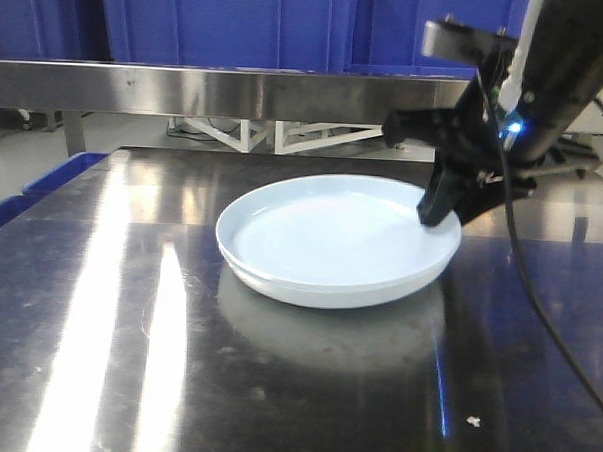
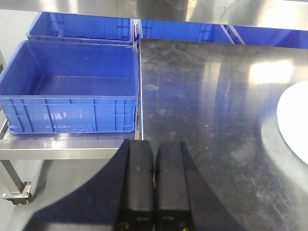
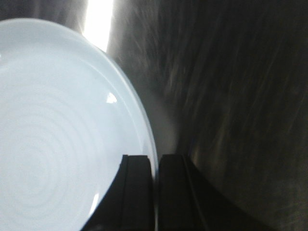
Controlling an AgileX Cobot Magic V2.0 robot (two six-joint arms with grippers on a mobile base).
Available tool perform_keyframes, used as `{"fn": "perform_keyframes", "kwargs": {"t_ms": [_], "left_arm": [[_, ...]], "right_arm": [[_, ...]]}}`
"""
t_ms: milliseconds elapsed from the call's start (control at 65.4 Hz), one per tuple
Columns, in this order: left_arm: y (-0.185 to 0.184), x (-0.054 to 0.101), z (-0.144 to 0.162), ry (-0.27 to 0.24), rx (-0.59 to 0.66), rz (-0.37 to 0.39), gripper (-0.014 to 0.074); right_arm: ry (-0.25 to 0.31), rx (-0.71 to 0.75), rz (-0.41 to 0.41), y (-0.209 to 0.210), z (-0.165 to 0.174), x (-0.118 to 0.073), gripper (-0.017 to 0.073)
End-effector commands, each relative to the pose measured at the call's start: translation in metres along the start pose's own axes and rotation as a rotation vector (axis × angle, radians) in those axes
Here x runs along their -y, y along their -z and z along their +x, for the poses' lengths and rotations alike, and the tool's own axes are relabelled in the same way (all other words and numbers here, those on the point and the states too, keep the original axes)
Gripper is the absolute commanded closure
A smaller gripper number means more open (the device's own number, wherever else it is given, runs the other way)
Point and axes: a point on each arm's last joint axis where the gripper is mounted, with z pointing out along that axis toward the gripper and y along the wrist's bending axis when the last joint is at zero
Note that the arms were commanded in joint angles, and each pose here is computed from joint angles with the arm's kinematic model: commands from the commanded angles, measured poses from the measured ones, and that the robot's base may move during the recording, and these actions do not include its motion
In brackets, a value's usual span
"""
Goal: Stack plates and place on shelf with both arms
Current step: 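Grip the rim of the stacked plates with the right gripper, then lift the stacked plates up off the table with the right gripper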
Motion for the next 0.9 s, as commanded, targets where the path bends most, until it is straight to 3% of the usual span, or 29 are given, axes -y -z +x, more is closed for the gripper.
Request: {"fn": "perform_keyframes", "kwargs": {"t_ms": [0,199,413,627,887], "left_arm": [[0.003,0.001,-0.018,0.003,0.116,-0.003,0.0506],[0.003,0.001,-0.018,0.003,0.116,-0.003,0.0506],[0.003,0.001,-0.018,0.003,0.116,-0.003,0.0506],[0.003,0.001,-0.018,0.003,0.116,-0.003,0.0506],[0.003,0.001,-0.018,0.003,0.116,-0.003,0.0506]], "right_arm": [[0.038,0.23,-0.033,0.047,-0.031,-0.009,0.0543],[0.077,0.403,-0.054,0.103,-0.043,-0.017,0.0543],[0.09,0.526,-0.08,0.157,-0.033,-0.019,0.0544],[0.094,0.589,-0.095,0.192,-0.001,-0.015,0.0544],[0.094,0.604,-0.096,0.206,0.055,-0.001,0.0544]]}}
